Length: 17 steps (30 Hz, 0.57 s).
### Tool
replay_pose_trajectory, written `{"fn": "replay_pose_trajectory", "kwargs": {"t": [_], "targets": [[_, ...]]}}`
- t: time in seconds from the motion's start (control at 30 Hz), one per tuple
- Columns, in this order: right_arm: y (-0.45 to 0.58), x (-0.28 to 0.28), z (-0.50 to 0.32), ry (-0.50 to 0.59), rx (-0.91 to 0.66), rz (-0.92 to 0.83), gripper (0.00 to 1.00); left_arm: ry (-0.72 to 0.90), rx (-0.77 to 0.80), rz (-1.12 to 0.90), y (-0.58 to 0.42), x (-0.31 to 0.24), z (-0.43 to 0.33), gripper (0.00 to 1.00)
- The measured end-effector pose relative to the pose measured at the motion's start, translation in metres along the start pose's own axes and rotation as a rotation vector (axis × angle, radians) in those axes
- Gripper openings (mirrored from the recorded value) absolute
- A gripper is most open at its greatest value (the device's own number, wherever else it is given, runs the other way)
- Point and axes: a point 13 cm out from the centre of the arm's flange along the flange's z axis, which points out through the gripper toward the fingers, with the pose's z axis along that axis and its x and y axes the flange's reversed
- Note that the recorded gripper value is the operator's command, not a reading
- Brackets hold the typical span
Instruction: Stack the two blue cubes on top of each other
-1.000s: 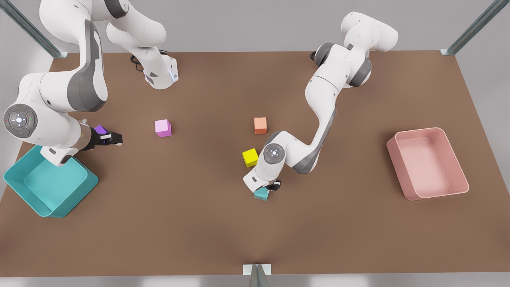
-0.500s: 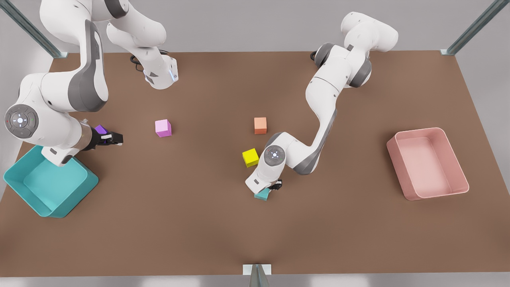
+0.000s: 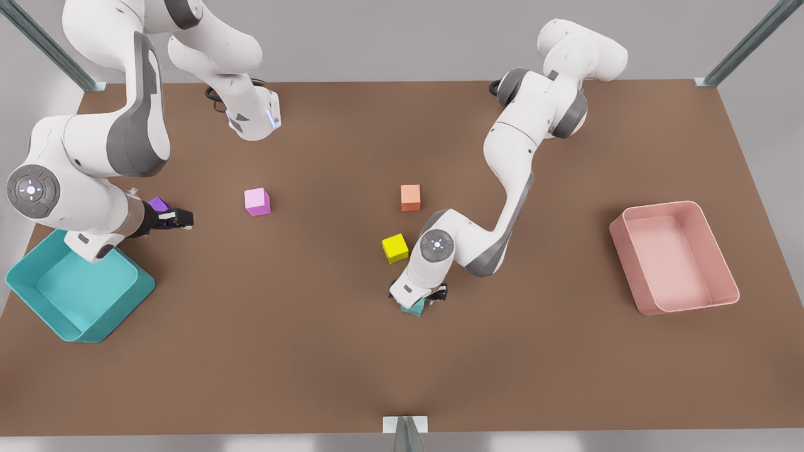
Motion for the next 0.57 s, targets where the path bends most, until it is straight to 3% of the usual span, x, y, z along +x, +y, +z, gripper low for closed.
{"fn": "replay_pose_trajectory", "kwargs": {"t": [0.1, 0.2, 0.27, 0.3, 0.43, 0.57], "targets": [[0.0, 0.0, 0.0, 0.0, 0.0, 0.0, 1.0, -0.015, 0.008, -0.003, -0.005, -0.007, -0.046, 1.0], [0.0, 0.0, 0.0, -0.001, 0.0, -0.001, 1.0, -0.074, 0.036, -0.032, 0.007, -0.03, -0.171, 1.0], [0.0, 0.0, -0.001, -0.002, 0.0, -0.001, 1.0, -0.115, -0.001, -0.134, 0.113, -0.066, -0.297, 1.0], [0.0, 0.0, -0.001, -0.002, 0.001, -0.001, 1.0, -0.087, -0.062, -0.19, 0.185, -0.073, -0.324, 1.0], [0.0, 0.0, -0.002, -0.003, 0.001, -0.001, 1.0, 0.158, -0.219, -0.254, 0.336, -0.013, -0.347, 1.0], [0.0, 0.0, -0.001, -0.001, 0.0, -0.001, 1.0, 0.301, -0.236, -0.195, 0.371, 0.052, -0.347, 1.0]]}}
